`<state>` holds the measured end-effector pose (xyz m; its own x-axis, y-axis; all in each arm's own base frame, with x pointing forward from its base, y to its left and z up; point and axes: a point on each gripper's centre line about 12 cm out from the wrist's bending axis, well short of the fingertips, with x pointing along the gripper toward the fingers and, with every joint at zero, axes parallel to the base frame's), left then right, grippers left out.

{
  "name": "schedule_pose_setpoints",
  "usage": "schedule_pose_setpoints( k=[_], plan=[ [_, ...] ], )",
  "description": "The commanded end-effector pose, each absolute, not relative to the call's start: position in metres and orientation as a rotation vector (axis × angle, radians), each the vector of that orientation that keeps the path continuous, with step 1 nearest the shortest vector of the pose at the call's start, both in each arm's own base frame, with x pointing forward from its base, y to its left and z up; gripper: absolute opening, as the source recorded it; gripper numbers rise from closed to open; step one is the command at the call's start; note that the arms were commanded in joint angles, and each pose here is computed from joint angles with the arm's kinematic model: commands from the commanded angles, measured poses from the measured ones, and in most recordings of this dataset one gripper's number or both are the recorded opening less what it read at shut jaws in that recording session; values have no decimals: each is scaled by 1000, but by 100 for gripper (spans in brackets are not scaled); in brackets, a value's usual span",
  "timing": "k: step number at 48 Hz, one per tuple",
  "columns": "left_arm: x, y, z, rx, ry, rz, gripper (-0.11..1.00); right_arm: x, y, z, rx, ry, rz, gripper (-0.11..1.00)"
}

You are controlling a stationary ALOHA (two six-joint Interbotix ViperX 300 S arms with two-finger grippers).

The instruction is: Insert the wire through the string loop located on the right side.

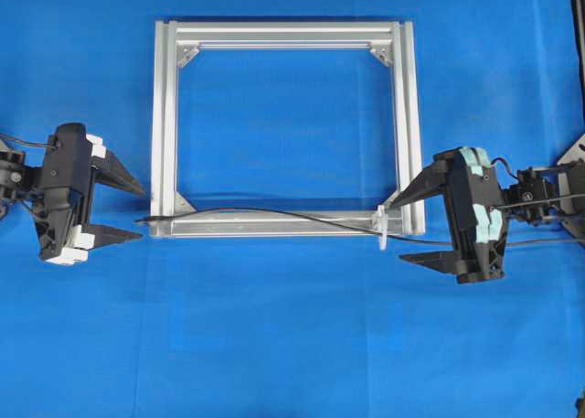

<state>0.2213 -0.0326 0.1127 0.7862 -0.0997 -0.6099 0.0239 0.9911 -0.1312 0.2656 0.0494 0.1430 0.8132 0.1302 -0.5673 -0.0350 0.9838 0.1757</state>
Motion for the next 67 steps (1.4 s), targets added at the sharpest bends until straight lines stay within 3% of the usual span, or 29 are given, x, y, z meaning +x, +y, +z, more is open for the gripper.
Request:
schedule_pose_setpoints(
  k=[1,8,23,67],
  plan=[
    [224,-34,122,-122,636,-76,74,273,51,160,168,577,98,92],
    [224,-35,142,-129,576,-87,61,275,53,176,166,580,109,92],
    [214,-32,195,-144,365,-108,61,273,51,207,161,539,123,92],
    [211,-28,193,-147,401,-91,61,272,51,215,164,513,126,92]
  ],
)
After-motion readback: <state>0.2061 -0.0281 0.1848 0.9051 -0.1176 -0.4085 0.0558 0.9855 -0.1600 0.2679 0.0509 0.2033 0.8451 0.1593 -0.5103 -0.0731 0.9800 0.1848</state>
